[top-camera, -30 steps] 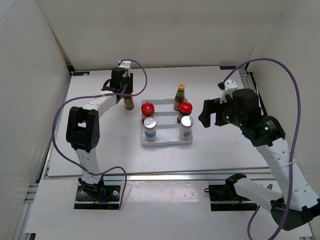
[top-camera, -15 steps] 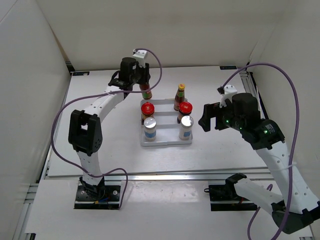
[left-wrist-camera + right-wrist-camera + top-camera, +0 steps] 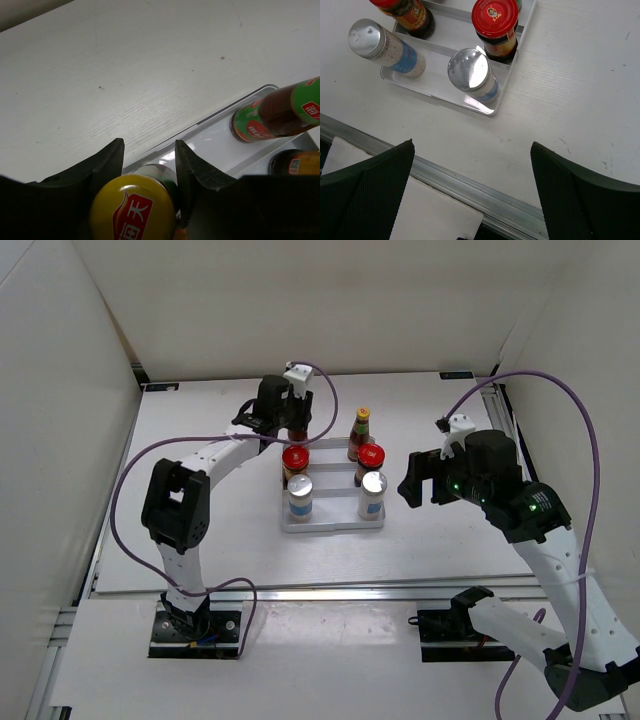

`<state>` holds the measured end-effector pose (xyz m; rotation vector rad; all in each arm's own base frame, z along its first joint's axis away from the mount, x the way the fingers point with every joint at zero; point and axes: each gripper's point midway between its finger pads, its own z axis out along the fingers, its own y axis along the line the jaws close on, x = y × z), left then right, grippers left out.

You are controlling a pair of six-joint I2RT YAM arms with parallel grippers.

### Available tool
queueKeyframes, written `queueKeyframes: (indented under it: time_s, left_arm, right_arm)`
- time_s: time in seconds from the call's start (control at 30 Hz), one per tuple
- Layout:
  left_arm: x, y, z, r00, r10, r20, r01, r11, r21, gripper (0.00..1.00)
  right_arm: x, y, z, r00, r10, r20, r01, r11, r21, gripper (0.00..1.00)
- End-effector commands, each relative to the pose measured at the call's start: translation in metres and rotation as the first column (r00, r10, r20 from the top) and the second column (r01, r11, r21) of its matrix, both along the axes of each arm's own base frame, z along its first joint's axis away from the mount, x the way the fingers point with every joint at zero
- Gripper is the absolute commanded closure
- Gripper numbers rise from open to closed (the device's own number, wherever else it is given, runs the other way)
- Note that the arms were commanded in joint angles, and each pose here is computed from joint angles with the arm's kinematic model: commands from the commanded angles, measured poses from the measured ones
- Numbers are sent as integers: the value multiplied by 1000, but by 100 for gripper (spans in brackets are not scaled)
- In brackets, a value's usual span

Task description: Organize the condiment bottles

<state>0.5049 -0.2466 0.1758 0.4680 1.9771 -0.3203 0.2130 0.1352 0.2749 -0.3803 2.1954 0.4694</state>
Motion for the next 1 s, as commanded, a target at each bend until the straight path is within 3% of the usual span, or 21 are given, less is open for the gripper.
queueKeyframes:
  time_s: [0.0, 0.23, 0.37, 0.4, 0.43, 0.47, 0.5, 0.67, 0.97]
  left_arm:
    - [10, 0, 53, 987, 27, 157, -20, 999, -47, 89]
    - [7, 8, 19, 993, 46, 104, -46, 999, 1, 89]
    - [8, 9, 19, 993, 54, 106, -55, 999, 4, 74]
    - [7, 9, 24, 992, 60, 109, -59, 998, -11, 62]
    - [8, 12, 24, 991, 83, 107, -82, 997, -15, 38]
    - [8, 14, 22, 990, 93, 101, -93, 996, -7, 28]
    - [8, 13, 32, 987, 103, 121, -103, 995, -11, 0]
    - [5, 16, 46, 982, 134, 134, -135, 991, -3, 0]
    - [-3, 20, 184, 926, 162, 340, -117, 982, -148, 0]
  right_arm:
    - [-1, 2, 5, 1000, 10, 19, -10, 1000, 22, 0]
    - [-1, 2, 2, 1000, 10, 11, -10, 1000, 18, 0]
    - [-1, 2, 2, 1000, 10, 11, -10, 1000, 18, 0]
    - [-1, 2, 2, 1000, 10, 11, -10, 1000, 18, 0]
    - [0, 3, -1, 1000, 10, 2, -10, 1000, 13, 0]
    - [1, 4, -3, 1000, 5, -11, -4, 1000, 15, 0]
    - [1, 4, -3, 1000, 5, -11, -4, 1000, 15, 0]
    - [5, 6, 1, 1000, -1, -14, 1, 1000, 22, 0]
    - [8, 9, 9, 1000, 7, -5, -7, 999, 32, 0]
